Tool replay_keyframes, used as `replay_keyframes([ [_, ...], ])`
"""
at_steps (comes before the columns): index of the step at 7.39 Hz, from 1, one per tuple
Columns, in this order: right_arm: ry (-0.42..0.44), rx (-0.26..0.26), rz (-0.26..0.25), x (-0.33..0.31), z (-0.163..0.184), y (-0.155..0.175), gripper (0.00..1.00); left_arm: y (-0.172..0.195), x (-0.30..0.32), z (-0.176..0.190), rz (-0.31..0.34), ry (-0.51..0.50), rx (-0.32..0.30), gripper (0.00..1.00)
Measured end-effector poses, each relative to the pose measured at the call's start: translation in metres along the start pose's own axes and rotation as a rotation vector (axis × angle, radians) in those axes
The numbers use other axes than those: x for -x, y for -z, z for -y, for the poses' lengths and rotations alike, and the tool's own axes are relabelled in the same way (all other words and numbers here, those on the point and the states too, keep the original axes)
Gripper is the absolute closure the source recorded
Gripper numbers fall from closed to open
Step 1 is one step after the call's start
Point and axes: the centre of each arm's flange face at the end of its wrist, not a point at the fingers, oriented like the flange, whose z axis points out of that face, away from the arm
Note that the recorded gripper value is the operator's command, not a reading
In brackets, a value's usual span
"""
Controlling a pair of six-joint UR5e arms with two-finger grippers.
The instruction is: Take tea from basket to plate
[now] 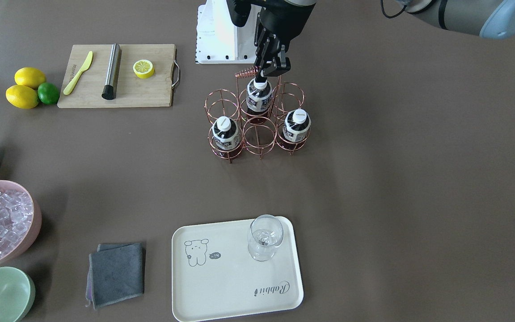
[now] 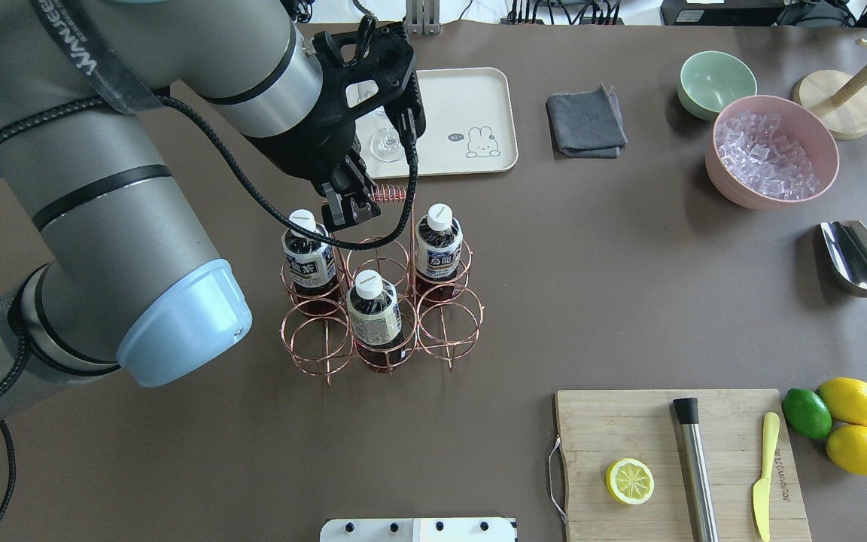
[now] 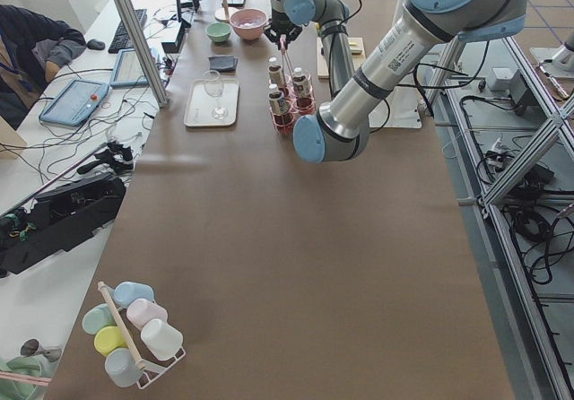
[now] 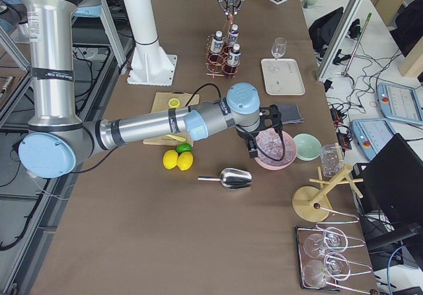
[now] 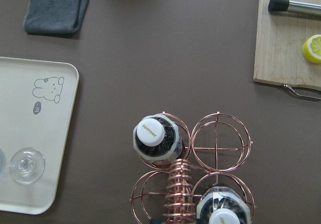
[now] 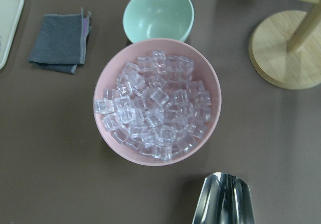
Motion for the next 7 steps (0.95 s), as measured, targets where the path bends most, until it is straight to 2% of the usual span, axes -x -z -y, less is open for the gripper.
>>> replay_keyframes([
  [3,0.291,-0.107,0.074,0.083,0.054,-0.014,0.0,-0.003,-0.001,-0.001,-0.001,0.0,0.005,1.0],
  [5,0.484,-0.162,0.141,0.152,0.074,-0.033,0.0,-0.004,-0.001,-0.002,-0.002,0.0,0.006,1.0],
  [6,0.525,-0.215,0.172,0.184,0.076,-0.042,0.0,-0.004,-0.001,-0.002,-0.002,0.0,0.006,1.0],
  [7,0.524,-0.288,0.209,0.213,0.07,-0.053,0.0,-0.004,-0.001,-0.003,-0.002,0.0,0.006,1.0],
])
